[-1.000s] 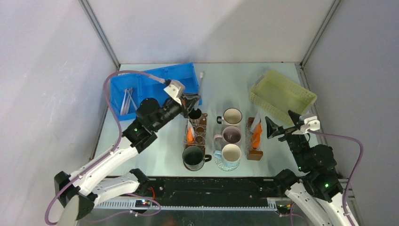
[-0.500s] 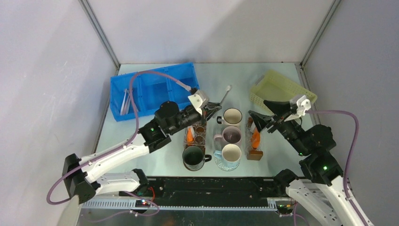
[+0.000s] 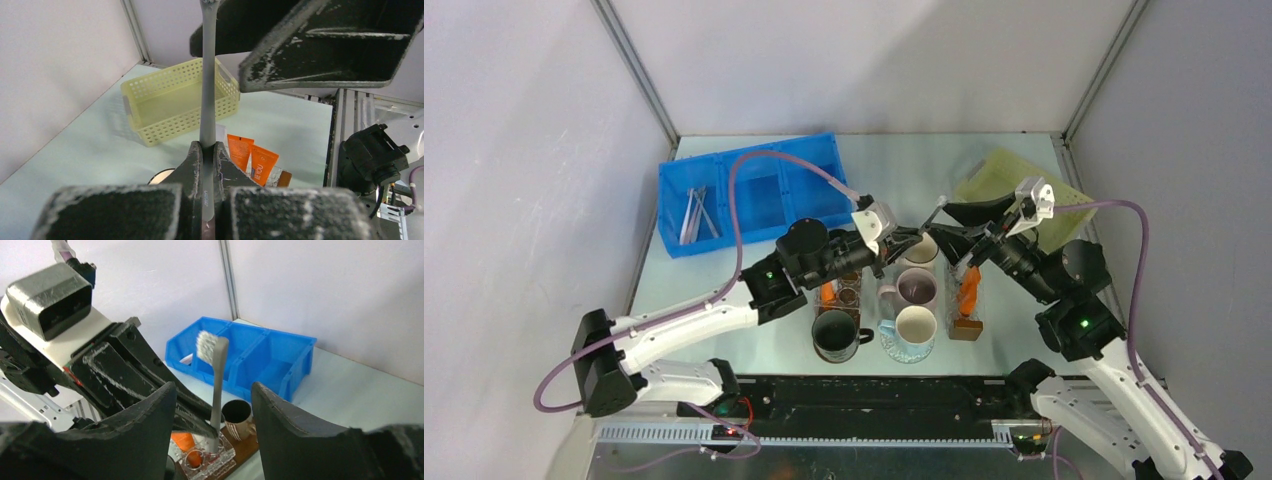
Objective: Prepare toiletry sets of a toothbrush and toothpaste on the tray
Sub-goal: Pick up the toothbrush from the storage box, then place the toothbrush in the cup.
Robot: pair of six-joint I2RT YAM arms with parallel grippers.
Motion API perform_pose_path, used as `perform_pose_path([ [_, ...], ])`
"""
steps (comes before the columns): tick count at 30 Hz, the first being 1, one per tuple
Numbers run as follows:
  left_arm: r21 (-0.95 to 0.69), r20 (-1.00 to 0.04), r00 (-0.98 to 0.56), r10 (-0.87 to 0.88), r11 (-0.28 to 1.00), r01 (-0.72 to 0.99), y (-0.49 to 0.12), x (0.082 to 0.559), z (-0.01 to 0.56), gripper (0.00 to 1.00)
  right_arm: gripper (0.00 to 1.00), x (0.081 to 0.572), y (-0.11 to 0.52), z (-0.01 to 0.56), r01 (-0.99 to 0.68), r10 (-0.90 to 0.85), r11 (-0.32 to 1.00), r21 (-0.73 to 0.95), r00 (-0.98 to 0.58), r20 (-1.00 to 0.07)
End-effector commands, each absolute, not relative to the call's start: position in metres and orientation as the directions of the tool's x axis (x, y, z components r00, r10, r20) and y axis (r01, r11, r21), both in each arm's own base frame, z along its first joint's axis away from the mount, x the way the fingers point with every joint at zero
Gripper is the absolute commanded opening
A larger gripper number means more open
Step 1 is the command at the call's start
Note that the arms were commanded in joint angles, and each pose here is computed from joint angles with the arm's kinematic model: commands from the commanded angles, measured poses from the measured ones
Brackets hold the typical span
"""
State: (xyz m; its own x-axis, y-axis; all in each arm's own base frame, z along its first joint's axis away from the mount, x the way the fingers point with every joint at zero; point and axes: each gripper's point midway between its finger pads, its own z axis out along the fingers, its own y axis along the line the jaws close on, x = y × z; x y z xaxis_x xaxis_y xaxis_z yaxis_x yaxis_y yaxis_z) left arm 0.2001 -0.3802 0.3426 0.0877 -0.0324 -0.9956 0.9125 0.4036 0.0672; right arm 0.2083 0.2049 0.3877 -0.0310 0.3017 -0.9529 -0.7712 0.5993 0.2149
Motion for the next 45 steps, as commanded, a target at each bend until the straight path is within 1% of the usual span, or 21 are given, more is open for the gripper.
perform_pose_path([
  [1,0.120,-0.982,0.167,-0.089,0.393,0.912,-0.386,0.195,0.375,0.00,0.57,0.206,0.210,0.417,-0.795,0.366,0.569,0.208,0.018,-0.931],
  [5,0.137,-0.981,0.178,-0.073,0.389,0.911,-0.388,0.191,0.373,0.00,0.46,0.211,0.214,0.413,-0.789,0.358,0.577,0.211,0.013,-0.933],
  [7,0.141,-0.981,0.180,-0.066,0.390,0.910,-0.388,0.191,0.371,0.00,0.36,0.214,0.215,0.410,-0.782,0.351,0.587,0.211,0.011,-0.936],
  [8,0.145,-0.981,0.184,-0.062,0.393,0.908,-0.388,0.192,0.370,0.00,0.25,0.215,0.215,0.408,-0.780,0.346,0.590,0.211,0.008,-0.938],
  [9,0.145,-0.981,0.183,-0.060,0.395,0.907,-0.387,0.192,0.369,0.00,0.20,0.217,0.214,0.407,-0.774,0.343,0.597,0.211,0.008,-0.939],
  [11,0.148,-0.982,0.184,-0.051,0.405,0.902,-0.386,0.193,0.366,0.00,0.02,0.219,0.214,0.406,-0.769,0.337,0.605,0.208,0.010,-0.941],
  [13,0.150,-0.982,0.185,-0.043,0.422,0.894,-0.384,0.196,0.365,0.01,0.00,0.222,0.214,0.405,-0.762,0.331,0.615,0.202,0.017,-0.944],
  [14,0.150,-0.982,0.184,-0.035,0.438,0.886,-0.382,0.199,0.363,0.08,0.00,0.223,0.214,0.404,-0.759,0.328,0.620,0.200,0.019,-0.944],
  [15,0.151,-0.982,0.185,-0.034,0.448,0.881,-0.380,0.200,0.362,0.20,0.00,0.224,0.214,0.404,-0.757,0.324,0.624,0.192,0.027,-0.946],
  [16,0.150,-0.983,0.183,-0.025,0.466,0.872,-0.378,0.204,0.359,0.27,0.00,0.226,0.213,0.403,-0.752,0.317,0.633,0.184,0.034,-0.948],
  [17,0.148,-0.983,0.183,-0.025,0.489,0.859,-0.374,0.207,0.360,0.42,0.00,0.228,0.213,0.403,-0.749,0.314,0.637,0.180,0.039,-0.949],
  [18,0.144,-0.984,0.177,-0.013,0.524,0.839,-0.370,0.213,0.357,0.51,0.00,0.232,0.213,0.402,-0.741,0.304,0.649,0.172,0.046,-0.951],
  [19,0.143,-0.984,0.176,-0.009,0.541,0.829,-0.366,0.216,0.357,0.66,0.00,0.235,0.213,0.399,-0.734,0.295,0.659,0.166,0.049,-0.954],
  [20,0.140,-0.985,0.174,-0.004,0.572,0.809,-0.360,0.220,0.356,0.74,0.00,0.240,0.211,0.398,-0.719,0.286,0.677,0.159,0.057,-0.957],
  [21,0.139,-0.986,0.168,0.005,0.586,0.798,-0.356,0.223,0.354,0.86,0.00,0.245,0.212,0.394,-0.709,0.277,0.688,0.157,0.056,-0.959],
  [23,0.122,-0.989,0.148,0.009,0.621,0.775,-0.345,0.229,0.352,0.96,0.00,0.257,0.210,0.389,-0.676,0.257,0.722,0.148,0.063,-0.964],
  [25,0.081,-0.994,0.108,-0.002,0.655,0.752,-0.333,0.236,0.350,0.99,0.00,0.269,0.208,0.381,-0.641,0.234,0.755,0.136,0.070,-0.970],
  [30,-0.008,-0.999,0.020,-0.029,0.741,0.672,-0.291,0.255,0.345,1.00,0.00,0.303,0.198,0.358,-0.538,0.190,0.834,0.124,0.069,-0.979],
  [35,-0.074,-0.997,-0.035,-0.066,0.823,0.563,-0.241,0.264,0.338,1.00,0.00,0.335,0.197,0.324,-0.471,0.165,0.870,0.147,-0.003,-0.986],
  [40,-0.096,-0.992,-0.116,-0.054,0.915,0.393,-0.182,0.274,0.314,1.00,0.00,0.364,0.201,0.280,-0.417,0.143,0.893,0.171,-0.097,-0.985],
  [45,-0.133,-0.980,-0.175,-0.091,0.961,0.241,-0.133,0.274,0.297,1.00,0.00,0.382,0.201,0.235,-0.355,0.124,0.915,0.189,-0.198,-0.972],
])
